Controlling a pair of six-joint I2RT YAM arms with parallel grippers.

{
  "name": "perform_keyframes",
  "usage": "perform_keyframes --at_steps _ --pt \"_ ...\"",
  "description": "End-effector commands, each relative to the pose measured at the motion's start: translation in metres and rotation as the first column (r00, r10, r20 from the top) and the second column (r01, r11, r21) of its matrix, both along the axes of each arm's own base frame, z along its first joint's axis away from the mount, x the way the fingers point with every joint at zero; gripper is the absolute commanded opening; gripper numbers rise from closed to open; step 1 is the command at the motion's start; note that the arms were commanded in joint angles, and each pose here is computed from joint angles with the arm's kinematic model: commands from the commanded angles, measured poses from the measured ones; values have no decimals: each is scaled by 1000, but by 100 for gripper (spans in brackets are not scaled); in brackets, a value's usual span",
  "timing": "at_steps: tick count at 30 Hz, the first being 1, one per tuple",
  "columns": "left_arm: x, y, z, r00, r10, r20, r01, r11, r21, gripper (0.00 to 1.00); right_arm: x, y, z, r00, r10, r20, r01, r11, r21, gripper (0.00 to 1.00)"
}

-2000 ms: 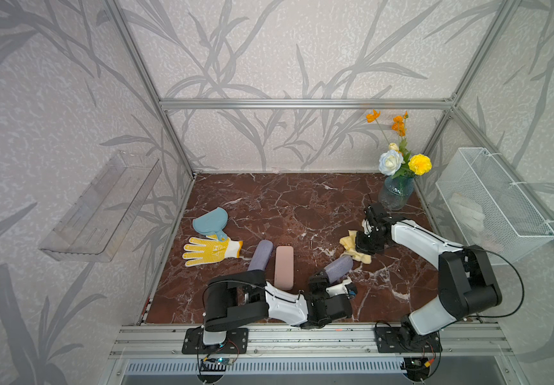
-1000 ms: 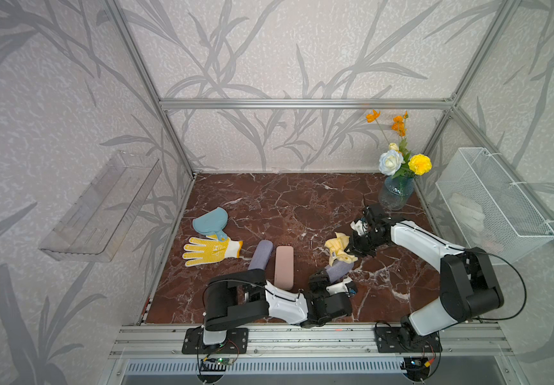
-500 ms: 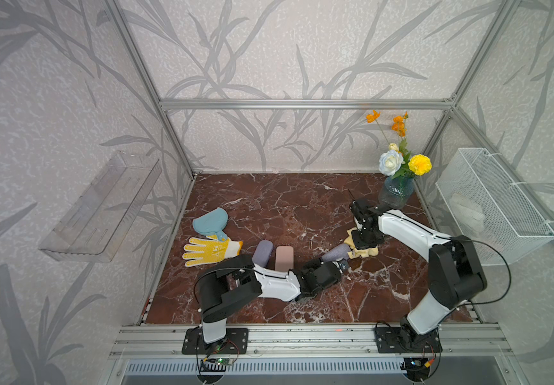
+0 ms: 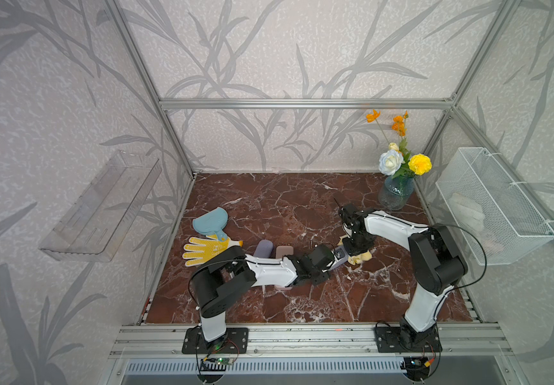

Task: Wipe the eyeglass case
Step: Wipe the dirt from the eyeglass case.

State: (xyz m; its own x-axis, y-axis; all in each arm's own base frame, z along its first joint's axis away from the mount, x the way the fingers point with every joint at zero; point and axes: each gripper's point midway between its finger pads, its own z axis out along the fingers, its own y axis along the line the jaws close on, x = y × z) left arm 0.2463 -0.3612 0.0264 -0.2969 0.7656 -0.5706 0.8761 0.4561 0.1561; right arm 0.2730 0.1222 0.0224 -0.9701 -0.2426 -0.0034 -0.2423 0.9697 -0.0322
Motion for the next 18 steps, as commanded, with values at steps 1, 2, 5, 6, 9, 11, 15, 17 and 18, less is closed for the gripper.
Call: perform_keyframes --at_steps 1,2,5,6,9,11,15,17,18 --pt "-26 12 -44 972 1 -236 14 998 60 8 -64 40 8 983 19 -185 26 971 239 0" --pt "-25 12 -44 968 12 -250 3 998 58 8 -69 41 11 982 6 -187 44 964 261 0" --pt "-23 14 -46 955 43 -293 -28 998 56 7 -83 51 20 980 -21 -198 91 932 350 0" --pt "-23 15 -47 951 51 -307 -34 998 59 7 -89 54 23 977 -17 -212 98 920 380 0" --pt "-24 15 -47 942 55 -331 -37 997 61 7 -95 46 37 975 -31 -219 117 915 387 0" --pt "-25 14 -45 939 51 -341 -34 998 55 7 -84 35 53 979 -101 -179 168 896 412 0" --pt "-31 14 -39 933 27 -360 -14 999 39 7 -41 -8 80 957 -288 -7 271 889 370 0" --pt "-37 12 -35 927 7 -375 -1 1000 17 7 -17 -34 88 941 -314 129 274 927 258 0" --pt "-40 13 -33 922 1 -387 4 1000 12 7 -3 -42 92 932 -312 185 269 937 222 0"
